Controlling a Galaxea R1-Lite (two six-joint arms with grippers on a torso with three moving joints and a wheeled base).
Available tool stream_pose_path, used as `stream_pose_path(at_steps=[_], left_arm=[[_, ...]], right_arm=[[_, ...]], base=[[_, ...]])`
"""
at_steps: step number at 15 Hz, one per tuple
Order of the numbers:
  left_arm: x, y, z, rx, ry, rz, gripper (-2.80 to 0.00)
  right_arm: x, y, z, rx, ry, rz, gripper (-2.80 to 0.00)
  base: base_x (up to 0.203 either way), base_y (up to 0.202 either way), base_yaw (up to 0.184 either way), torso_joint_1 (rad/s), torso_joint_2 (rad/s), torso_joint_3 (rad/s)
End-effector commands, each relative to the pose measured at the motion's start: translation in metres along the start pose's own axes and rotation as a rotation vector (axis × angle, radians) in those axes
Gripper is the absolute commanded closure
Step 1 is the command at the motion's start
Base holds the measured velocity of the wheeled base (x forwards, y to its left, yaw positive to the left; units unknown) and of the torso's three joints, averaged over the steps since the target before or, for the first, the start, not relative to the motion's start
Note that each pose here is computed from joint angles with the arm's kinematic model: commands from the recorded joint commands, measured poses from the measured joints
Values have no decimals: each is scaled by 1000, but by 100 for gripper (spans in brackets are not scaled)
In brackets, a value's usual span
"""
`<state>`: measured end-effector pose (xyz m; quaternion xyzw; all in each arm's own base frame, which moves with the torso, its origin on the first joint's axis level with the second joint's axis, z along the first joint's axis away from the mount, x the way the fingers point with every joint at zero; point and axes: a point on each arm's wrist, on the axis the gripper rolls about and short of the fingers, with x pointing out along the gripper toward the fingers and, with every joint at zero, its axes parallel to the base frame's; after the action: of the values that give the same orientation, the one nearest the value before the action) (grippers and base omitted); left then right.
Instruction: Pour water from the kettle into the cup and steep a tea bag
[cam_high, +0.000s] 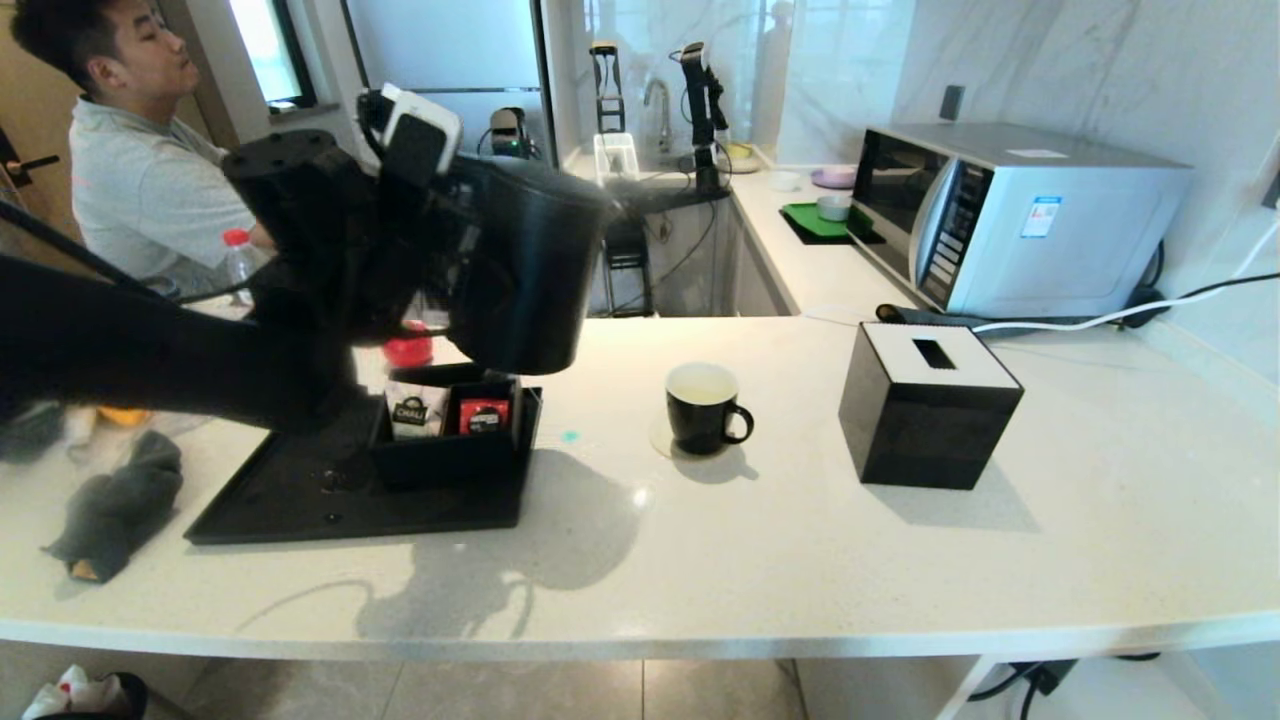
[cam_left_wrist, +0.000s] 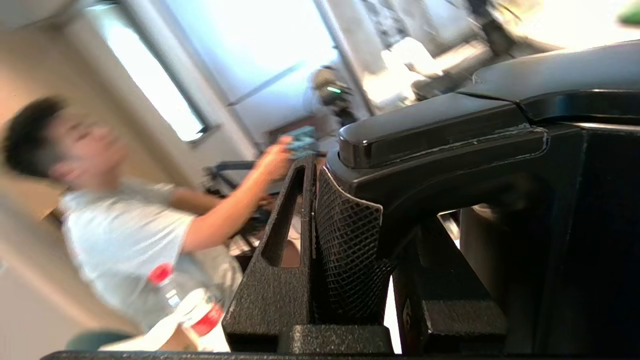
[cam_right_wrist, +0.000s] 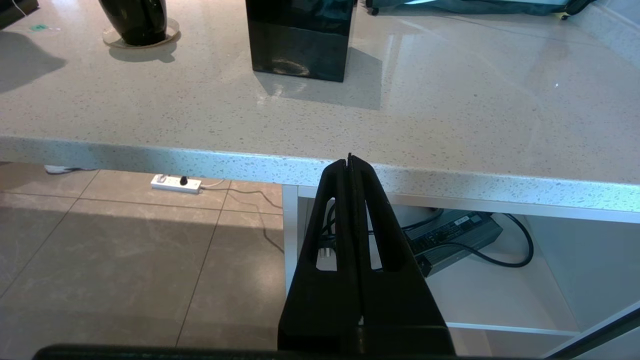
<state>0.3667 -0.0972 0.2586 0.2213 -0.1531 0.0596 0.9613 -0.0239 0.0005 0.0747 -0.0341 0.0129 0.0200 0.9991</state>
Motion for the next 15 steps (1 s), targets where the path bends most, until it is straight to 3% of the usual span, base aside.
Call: stream_pose_path(at_steps=[1, 12, 15], left_arm=[[-11, 32, 8, -23, -25, 82, 0], [-78, 157, -39, -48, 49, 442, 0], [-96, 176, -61, -36, 77, 494, 0]], right_arm=[[0, 0, 0, -1, 2, 1, 0], [0, 0, 0, -1, 2, 1, 0], [0, 0, 0, -1, 2, 1, 0]], base=[[0, 0, 0, 0, 0, 0], [0, 0, 0, 0, 0, 0], [0, 0, 0, 0, 0, 0]])
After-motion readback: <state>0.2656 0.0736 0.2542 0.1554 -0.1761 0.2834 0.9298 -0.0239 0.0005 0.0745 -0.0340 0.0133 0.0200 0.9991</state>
